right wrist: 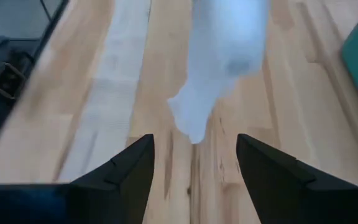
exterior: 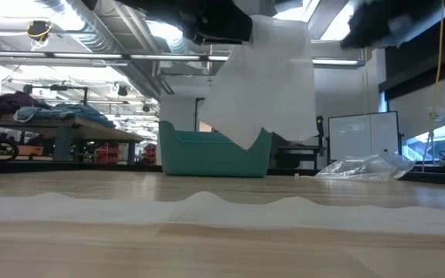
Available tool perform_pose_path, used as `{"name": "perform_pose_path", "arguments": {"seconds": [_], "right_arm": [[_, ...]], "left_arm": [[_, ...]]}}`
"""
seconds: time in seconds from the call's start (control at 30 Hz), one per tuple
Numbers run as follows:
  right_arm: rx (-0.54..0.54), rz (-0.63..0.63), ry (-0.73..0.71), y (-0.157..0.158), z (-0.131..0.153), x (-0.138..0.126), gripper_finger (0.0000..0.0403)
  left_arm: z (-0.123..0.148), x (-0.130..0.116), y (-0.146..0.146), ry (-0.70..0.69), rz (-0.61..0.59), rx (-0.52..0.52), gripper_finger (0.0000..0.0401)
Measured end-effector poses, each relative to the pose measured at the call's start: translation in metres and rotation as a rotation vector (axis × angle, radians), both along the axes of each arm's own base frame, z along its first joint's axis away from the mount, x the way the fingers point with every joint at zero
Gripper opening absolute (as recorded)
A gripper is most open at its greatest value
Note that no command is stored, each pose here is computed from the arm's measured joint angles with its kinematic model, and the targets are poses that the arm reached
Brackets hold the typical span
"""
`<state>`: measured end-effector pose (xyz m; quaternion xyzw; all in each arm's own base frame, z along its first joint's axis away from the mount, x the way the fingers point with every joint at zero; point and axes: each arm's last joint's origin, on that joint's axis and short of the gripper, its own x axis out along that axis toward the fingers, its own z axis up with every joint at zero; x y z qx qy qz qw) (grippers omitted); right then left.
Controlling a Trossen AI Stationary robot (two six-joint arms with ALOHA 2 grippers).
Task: Roll bandage
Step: Roll the top white bandage
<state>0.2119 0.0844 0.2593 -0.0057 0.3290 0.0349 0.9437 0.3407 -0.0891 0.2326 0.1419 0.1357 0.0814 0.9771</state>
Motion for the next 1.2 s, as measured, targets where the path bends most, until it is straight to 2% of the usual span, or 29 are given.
{"name": "perform_pose_path", "arguments": {"seconds": [0.1,0.2,0.33,0.43,0.53,0.63,0.73,0.8,0.87,1.0,1.2], "right_arm": [[-0.033,0.018,-0.059,0.002,-0.040,-0.002,0.0230],[-0.060,-0.032,-0.145,-0.002,-0.060,0.003,0.0230],[-0.067,-0.098,-0.195,-0.009,-0.066,0.013,0.0228],[-0.021,-0.044,-0.246,-0.007,-0.065,0.021,0.0213],[0.006,0.019,-0.301,-0.002,-0.064,0.027,0.0180],[0.024,0.054,-0.313,0.000,-0.060,0.031,0.0126],[0.032,0.076,-0.339,0.008,-0.046,0.034,0.0056],[-0.012,0.127,-0.371,0.017,-0.030,0.034,0.0016],[-0.055,0.158,-0.424,0.027,-0.007,0.033,0.0012],[-0.152,0.134,-0.523,0.030,0.046,0.035,0.0023],[-0.351,-0.036,-0.596,-0.007,0.112,0.047,0.0005]], "left_arm": [[0.001,0.000,0.000,-0.010,-0.001,0.001,0.0054],[0.003,0.001,0.000,-0.026,-0.002,-0.001,0.0054],[0.003,0.001,0.000,-0.024,-0.003,0.004,0.0054],[0.003,0.001,0.000,-0.024,-0.003,0.004,0.0054],[0.002,0.001,0.000,-0.021,-0.003,0.005,0.0054],[0.002,0.001,0.000,-0.017,-0.003,0.005,0.0054],[0.002,0.001,0.000,-0.015,-0.003,0.006,0.0054],[0.002,0.001,0.000,-0.016,-0.002,0.006,0.0054],[0.002,0.000,0.000,-0.012,-0.003,0.007,0.0054],[0.001,0.000,0.000,-0.008,-0.004,0.013,0.0054],[-0.001,-0.001,-0.003,0.023,-0.046,0.059,0.0054]]}}
